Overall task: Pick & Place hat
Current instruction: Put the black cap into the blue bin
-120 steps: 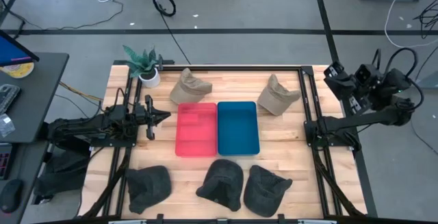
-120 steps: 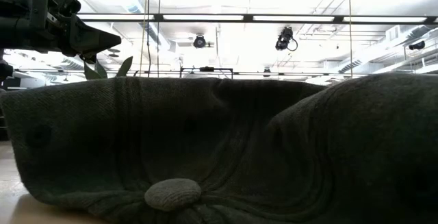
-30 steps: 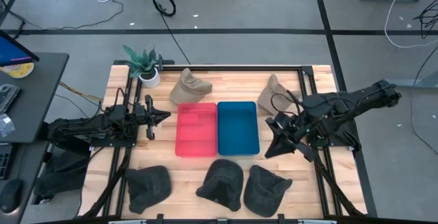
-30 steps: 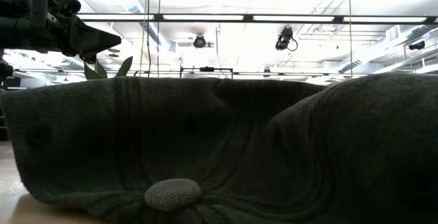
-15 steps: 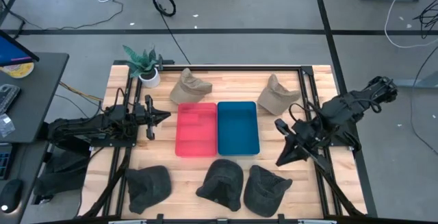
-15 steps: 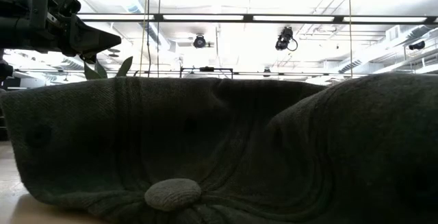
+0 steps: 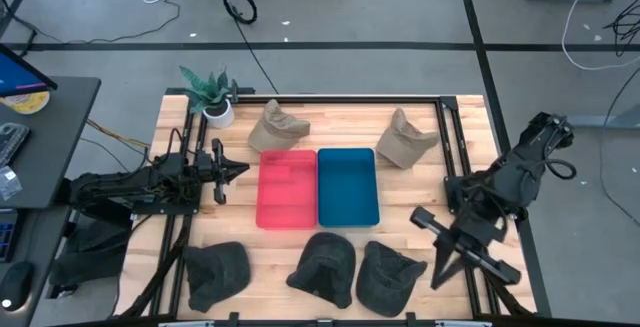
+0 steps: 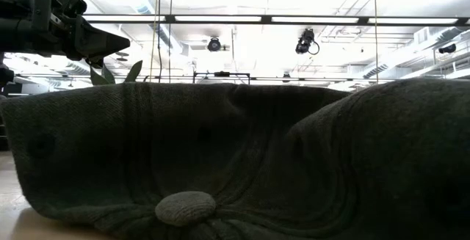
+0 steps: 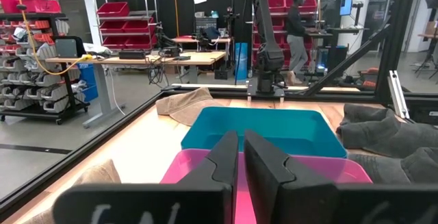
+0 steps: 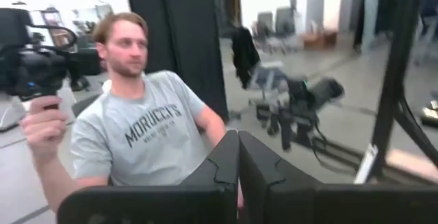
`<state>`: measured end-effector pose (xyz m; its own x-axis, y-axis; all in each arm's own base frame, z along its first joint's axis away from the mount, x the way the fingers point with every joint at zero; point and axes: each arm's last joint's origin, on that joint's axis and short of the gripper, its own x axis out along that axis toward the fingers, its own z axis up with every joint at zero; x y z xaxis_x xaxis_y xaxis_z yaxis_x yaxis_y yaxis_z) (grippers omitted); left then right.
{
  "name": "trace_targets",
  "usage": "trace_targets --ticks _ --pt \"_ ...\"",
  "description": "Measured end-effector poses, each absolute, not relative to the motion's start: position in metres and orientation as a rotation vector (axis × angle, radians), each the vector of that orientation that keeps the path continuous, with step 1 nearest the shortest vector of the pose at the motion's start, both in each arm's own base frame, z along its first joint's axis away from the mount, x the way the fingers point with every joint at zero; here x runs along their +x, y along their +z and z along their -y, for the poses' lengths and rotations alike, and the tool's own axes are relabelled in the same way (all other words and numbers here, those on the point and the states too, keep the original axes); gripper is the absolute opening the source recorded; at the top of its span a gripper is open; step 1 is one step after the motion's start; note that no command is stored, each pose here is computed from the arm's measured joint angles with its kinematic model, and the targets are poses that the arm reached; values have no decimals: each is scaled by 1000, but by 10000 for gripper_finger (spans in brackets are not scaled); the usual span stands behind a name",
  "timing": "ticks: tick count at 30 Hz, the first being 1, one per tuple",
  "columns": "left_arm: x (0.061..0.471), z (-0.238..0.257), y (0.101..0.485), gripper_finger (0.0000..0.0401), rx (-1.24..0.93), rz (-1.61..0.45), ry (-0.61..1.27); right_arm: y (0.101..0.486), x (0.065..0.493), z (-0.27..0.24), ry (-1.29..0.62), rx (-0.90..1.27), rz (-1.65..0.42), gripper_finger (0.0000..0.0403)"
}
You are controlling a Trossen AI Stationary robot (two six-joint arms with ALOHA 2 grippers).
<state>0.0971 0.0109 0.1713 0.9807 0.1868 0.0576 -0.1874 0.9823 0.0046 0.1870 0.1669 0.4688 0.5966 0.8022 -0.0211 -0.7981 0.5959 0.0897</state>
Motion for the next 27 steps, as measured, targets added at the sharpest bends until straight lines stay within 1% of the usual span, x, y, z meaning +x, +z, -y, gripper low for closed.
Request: trace_targets --ticks 7,17,22,27 --pt "97 -11 171 28 10 57 188 472 185 -183 985 83 72 13" --pt "97 -11 171 28 10 57 188 458 201 -199 985 110 29 13" --pt "97 -11 171 28 10 57 188 456 207 -204 986 115 57 13" --pt "97 -11 171 28 10 57 188 461 212 -209 988 139 155 13"
